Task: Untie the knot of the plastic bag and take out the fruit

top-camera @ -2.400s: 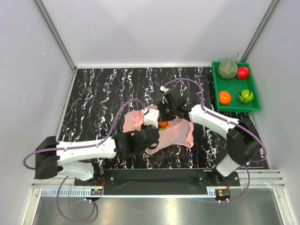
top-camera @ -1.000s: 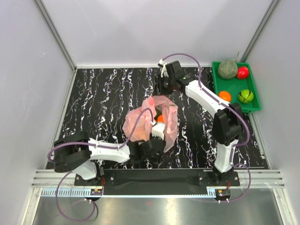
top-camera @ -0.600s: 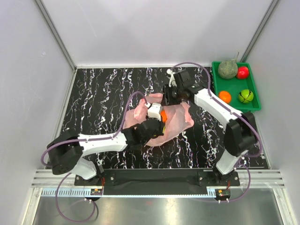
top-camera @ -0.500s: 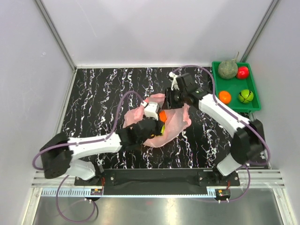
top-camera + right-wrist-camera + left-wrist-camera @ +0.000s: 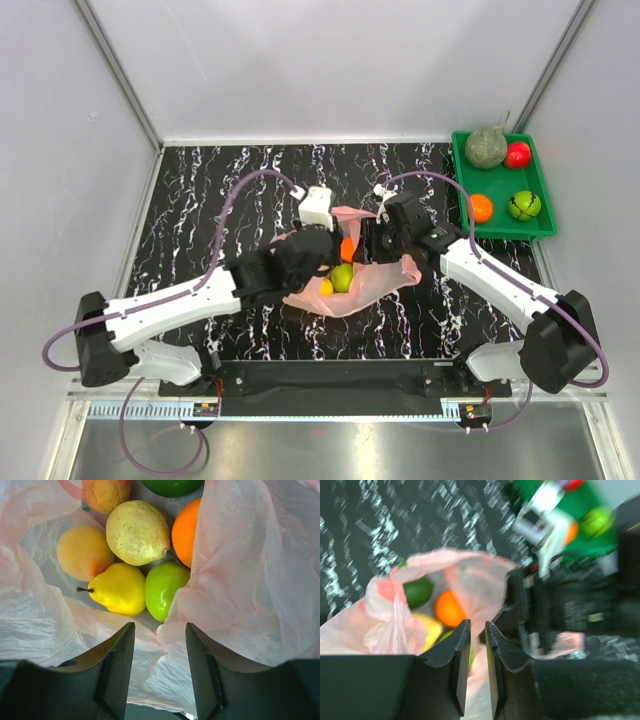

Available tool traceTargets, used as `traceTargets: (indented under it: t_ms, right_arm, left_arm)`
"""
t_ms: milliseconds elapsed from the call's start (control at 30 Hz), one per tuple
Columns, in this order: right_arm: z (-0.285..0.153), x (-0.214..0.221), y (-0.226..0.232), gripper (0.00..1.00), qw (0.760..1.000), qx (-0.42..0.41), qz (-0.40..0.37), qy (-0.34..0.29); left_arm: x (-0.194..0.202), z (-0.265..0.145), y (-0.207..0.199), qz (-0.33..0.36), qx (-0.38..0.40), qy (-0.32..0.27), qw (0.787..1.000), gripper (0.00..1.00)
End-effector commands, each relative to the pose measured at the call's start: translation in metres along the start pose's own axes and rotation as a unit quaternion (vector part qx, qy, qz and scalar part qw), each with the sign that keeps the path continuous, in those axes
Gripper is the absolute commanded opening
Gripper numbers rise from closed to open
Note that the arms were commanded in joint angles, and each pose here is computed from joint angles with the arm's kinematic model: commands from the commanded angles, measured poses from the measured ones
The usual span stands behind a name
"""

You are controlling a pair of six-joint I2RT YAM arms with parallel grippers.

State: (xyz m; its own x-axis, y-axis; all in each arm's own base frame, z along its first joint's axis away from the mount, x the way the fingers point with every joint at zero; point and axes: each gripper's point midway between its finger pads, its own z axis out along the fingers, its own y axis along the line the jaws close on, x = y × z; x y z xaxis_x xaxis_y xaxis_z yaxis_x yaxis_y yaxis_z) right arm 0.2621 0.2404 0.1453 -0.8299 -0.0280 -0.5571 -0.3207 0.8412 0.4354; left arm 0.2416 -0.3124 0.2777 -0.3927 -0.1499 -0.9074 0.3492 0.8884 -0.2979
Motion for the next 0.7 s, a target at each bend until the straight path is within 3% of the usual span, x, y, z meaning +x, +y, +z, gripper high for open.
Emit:
traceTargets:
  t_ms: [0, 33, 67, 200, 467, 667]
  right_arm:
    - [-0.005, -0.02, 0.01, 0.53, 0.999, -0.012, -0.004, -0.046]
    - [-0.005, -0.019, 0.009, 0.54, 0.999, -0.01, -0.005, -0.045]
    - [-0.005, -0.018, 0.007, 0.54, 0.999, -0.008, -0.004, -0.046]
    - [-0.005, -0.017, 0.006, 0.55, 0.999, -0.005, 0.004, -0.048]
    - [-0.003, -0.016, 0.004, 0.62, 0.999, -0.001, 0.002, -0.045]
    - [0.0, -0.015, 0.003, 0.68, 0.999, -0.003, -0.005, -0.042]
  left_arm:
    - [0.024, -0.001, 0.017, 0.059, -0.048, 0.042, 0.996, 0.24]
    - [0.019, -0.004, 0.012, 0.055, -0.037, 0.034, 0.997, 0.39]
    - [0.014, -0.005, 0.005, 0.049, -0.027, 0.028, 0.998, 0.45]
    - [0.023, -0.005, 0.021, 0.061, -0.091, 0.06, 0.992, 0.45]
    - [0.068, -0.013, 0.071, 0.119, -0.184, 0.126, 0.968, 0.58]
    - [0.091, -0.008, 0.096, 0.126, -0.215, 0.144, 0.958, 0.68]
